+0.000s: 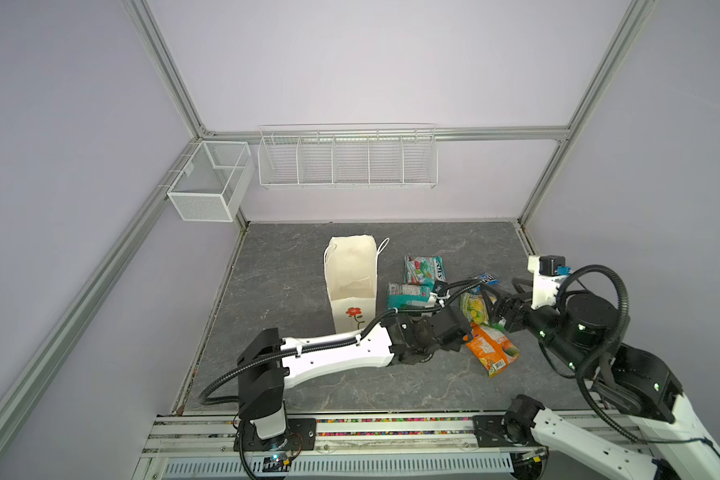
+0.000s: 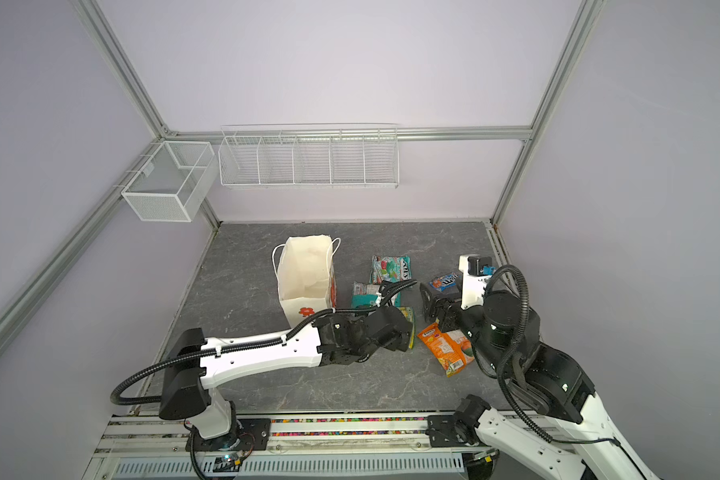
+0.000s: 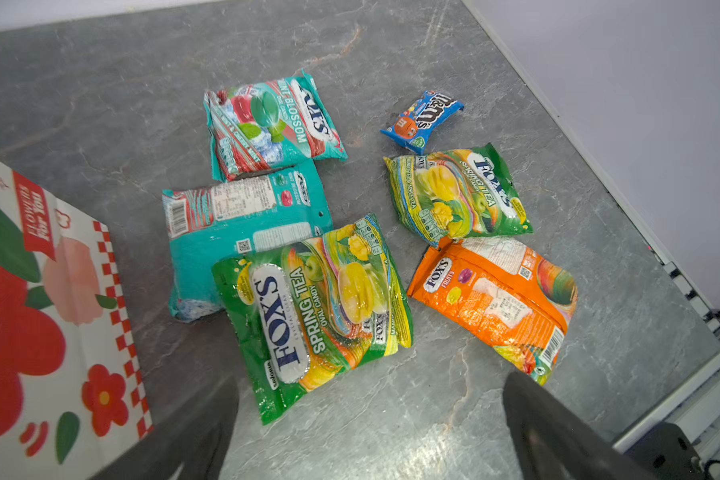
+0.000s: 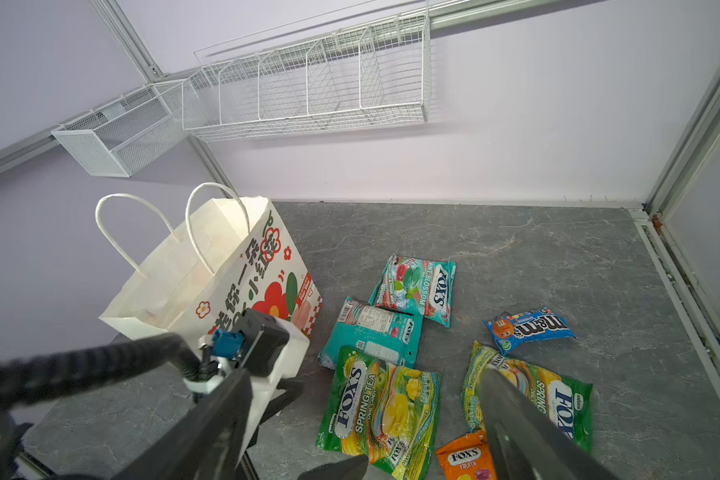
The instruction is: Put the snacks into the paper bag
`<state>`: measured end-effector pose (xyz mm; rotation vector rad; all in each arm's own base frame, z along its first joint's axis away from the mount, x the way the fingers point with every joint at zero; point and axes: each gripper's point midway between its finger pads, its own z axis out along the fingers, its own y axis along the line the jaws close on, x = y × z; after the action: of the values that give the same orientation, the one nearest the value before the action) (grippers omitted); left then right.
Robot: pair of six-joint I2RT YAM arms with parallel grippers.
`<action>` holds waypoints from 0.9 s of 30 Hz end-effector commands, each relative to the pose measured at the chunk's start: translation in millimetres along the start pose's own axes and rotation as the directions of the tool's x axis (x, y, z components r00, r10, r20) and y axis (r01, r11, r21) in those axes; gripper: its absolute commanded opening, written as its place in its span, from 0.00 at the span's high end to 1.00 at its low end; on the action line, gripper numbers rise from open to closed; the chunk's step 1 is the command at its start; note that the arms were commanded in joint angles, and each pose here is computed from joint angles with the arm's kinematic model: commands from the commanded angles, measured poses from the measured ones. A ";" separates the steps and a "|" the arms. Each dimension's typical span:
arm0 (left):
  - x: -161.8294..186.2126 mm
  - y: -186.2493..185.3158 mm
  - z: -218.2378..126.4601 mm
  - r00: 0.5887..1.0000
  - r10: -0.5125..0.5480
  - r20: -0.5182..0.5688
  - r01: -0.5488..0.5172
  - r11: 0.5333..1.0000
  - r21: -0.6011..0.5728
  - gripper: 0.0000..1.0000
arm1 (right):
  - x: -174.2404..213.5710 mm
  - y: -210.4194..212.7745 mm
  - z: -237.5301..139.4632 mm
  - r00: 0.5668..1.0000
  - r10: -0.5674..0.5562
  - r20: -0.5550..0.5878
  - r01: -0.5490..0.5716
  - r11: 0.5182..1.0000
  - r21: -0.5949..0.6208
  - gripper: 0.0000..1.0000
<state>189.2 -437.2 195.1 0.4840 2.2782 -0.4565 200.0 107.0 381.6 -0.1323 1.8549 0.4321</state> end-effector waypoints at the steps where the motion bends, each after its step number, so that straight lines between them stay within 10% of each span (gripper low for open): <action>1: 3.6 -2.8 9.4 0.995 -0.095 -0.037 0.096 0.995 0.007 0.00 | 3.4 -9.0 -1.1 1.000 0.006 0.003 -0.006 0.999 0.039 0.11; 27: 50.8 45.0 80.4 0.951 -0.277 -0.136 0.262 0.957 -0.121 0.15 | 33.4 -27.7 4.3 0.999 0.014 -0.038 -0.010 0.994 0.111 0.12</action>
<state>221.8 -426.6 111.8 0.2184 2.4906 -0.4546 201.6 93.4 348.4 -0.0871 1.9069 0.3525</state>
